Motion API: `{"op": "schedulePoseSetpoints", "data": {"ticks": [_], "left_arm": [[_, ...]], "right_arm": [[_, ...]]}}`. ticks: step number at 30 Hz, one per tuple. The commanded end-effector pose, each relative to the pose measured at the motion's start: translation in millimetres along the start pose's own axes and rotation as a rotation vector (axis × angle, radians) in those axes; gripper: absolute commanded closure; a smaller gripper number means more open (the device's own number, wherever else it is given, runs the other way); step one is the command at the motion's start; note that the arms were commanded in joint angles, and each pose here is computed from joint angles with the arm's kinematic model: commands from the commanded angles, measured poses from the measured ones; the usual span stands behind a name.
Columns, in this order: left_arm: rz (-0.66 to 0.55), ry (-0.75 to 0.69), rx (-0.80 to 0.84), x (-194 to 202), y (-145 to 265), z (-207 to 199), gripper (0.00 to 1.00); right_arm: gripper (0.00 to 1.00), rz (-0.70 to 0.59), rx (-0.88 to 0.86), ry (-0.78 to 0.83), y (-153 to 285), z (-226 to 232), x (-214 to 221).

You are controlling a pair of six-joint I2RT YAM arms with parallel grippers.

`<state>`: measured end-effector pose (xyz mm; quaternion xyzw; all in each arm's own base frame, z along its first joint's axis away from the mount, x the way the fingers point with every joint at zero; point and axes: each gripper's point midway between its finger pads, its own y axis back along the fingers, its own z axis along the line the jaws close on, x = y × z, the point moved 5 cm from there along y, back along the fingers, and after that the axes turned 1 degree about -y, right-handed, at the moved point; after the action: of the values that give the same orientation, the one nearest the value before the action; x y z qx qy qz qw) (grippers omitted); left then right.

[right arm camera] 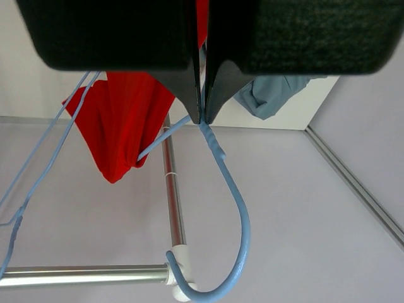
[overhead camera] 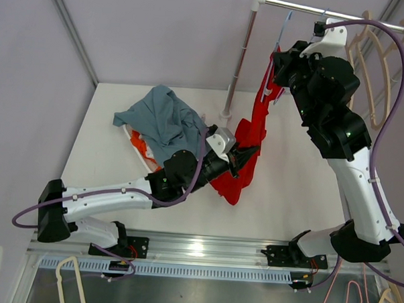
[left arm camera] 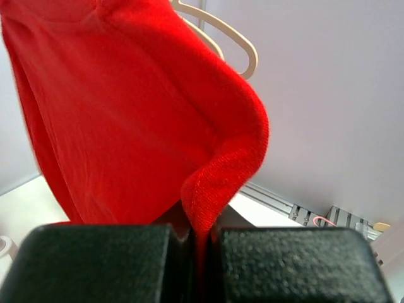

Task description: Remove the t-shirt from the hanger

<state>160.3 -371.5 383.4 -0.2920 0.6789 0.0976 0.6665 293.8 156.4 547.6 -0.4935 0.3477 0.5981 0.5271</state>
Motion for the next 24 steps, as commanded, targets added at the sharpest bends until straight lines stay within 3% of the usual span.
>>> {"op": "schedulePoseSetpoints", "data": {"ticks": [1, 13, 15, 16, 17, 20, 24], "left_arm": [[-0.046, 0.000, 0.003, -21.9, -6.6, -5.5, 0.99], [-0.026, -0.137, -0.081, -50.4, -20.1, 5.5, 0.98], [-0.010, -0.138, -0.080, -45.4, -20.9, 4.9, 0.78], [-0.003, -0.130, -0.083, -43.1, -21.0, 5.4, 0.58], [0.003, -0.129, -0.080, -41.1, -21.2, 4.9, 0.52], [0.017, -0.111, -0.069, -37.6, -21.1, 2.8, 0.39], [0.037, -0.095, -0.061, -36.8, -20.9, 1.1, 0.36]], "right_arm": [[1.00, -0.063, -0.059, -0.041, 3.7, 9.4, -15.9], [1.00, -0.050, -0.094, -0.009, 0.2, 11.8, -3.6], [1.00, -0.055, -0.103, -0.011, 0.8, 12.8, -3.5], [1.00, -0.058, -0.104, -0.013, 2.2, 12.4, -4.1], [1.00, -0.060, -0.103, -0.014, 1.3, 12.4, -3.2], [1.00, -0.069, -0.101, -0.013, 2.1, 12.1, -5.9], [1.00, -0.073, -0.104, -0.013, 2.0, 12.8, -8.3]]}}
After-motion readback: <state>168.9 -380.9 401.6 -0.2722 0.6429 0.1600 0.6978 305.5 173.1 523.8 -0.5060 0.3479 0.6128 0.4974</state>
